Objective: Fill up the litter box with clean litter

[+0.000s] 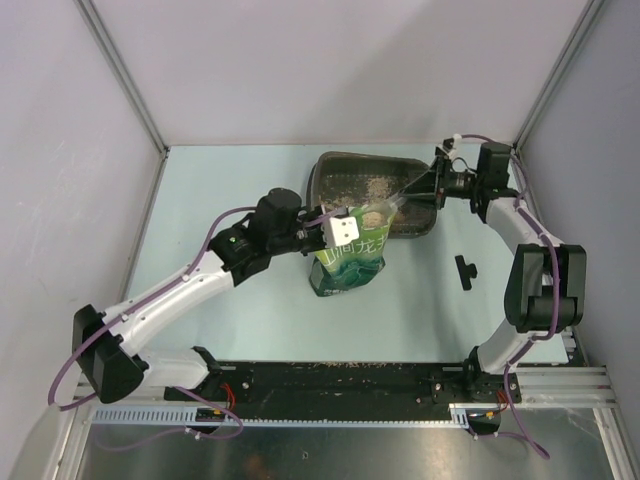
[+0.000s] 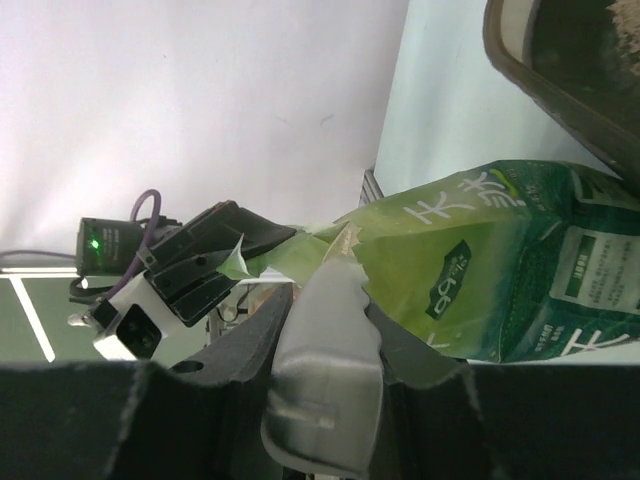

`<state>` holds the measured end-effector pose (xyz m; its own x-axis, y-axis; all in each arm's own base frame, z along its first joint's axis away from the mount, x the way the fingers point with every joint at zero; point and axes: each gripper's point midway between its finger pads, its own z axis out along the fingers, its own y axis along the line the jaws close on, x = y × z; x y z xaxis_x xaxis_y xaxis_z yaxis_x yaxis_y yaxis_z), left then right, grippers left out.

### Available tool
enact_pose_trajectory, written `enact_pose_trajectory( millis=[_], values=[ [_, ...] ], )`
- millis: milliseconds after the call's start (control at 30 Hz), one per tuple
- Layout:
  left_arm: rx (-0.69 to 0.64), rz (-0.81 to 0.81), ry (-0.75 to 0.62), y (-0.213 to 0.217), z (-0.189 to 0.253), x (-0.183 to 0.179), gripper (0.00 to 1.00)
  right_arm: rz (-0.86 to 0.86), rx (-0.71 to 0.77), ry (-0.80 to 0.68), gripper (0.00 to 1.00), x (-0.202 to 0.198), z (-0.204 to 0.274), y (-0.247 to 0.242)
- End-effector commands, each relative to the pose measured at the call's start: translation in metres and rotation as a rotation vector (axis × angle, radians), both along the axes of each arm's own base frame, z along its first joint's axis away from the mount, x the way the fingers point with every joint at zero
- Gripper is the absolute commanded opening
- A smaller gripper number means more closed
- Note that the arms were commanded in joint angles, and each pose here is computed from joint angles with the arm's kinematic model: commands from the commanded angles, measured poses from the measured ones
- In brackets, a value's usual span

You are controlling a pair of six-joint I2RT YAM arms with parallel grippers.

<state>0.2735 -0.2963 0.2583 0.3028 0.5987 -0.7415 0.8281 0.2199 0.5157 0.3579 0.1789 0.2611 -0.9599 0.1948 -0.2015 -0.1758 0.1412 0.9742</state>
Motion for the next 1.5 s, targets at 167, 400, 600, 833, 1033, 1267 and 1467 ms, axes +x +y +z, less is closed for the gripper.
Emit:
enact_pose_trajectory(
  millis=[167, 400, 600, 833, 1033, 1267, 1467],
  values=[
    [-0.100, -0.005, -0.207, 0.003, 0.063, 0.005, 0.00, 0.024, 0.062, -0.120, 0.00, 0.004, 0.047, -0.023],
    [-0.084, 0.000, -0.204, 0.004, 0.057, 0.006, 0.00, -0.012, 0.055, -0.107, 0.00, 0.003, 0.048, -0.040],
    [-0.077, 0.003, -0.214, 0.004, 0.057, 0.008, 0.00, -0.051, 0.057, -0.127, 0.00, 0.008, 0.055, -0.052],
    [-0.070, 0.009, -0.215, 0.004, 0.056, 0.012, 0.00, -0.066, 0.054, -0.135, 0.00, 0.008, 0.057, -0.059],
    [-0.070, 0.029, -0.219, 0.007, 0.058, 0.014, 0.00, -0.077, 0.057, -0.147, 0.00, 0.013, 0.058, -0.065],
    [-0.055, 0.041, -0.220, 0.010, 0.054, 0.017, 0.00, -0.112, 0.066, -0.140, 0.00, 0.024, 0.058, -0.077],
    [-0.045, 0.044, -0.213, 0.010, 0.048, 0.019, 0.00, -0.150, 0.065, -0.153, 0.00, 0.036, 0.061, -0.089]
  ],
)
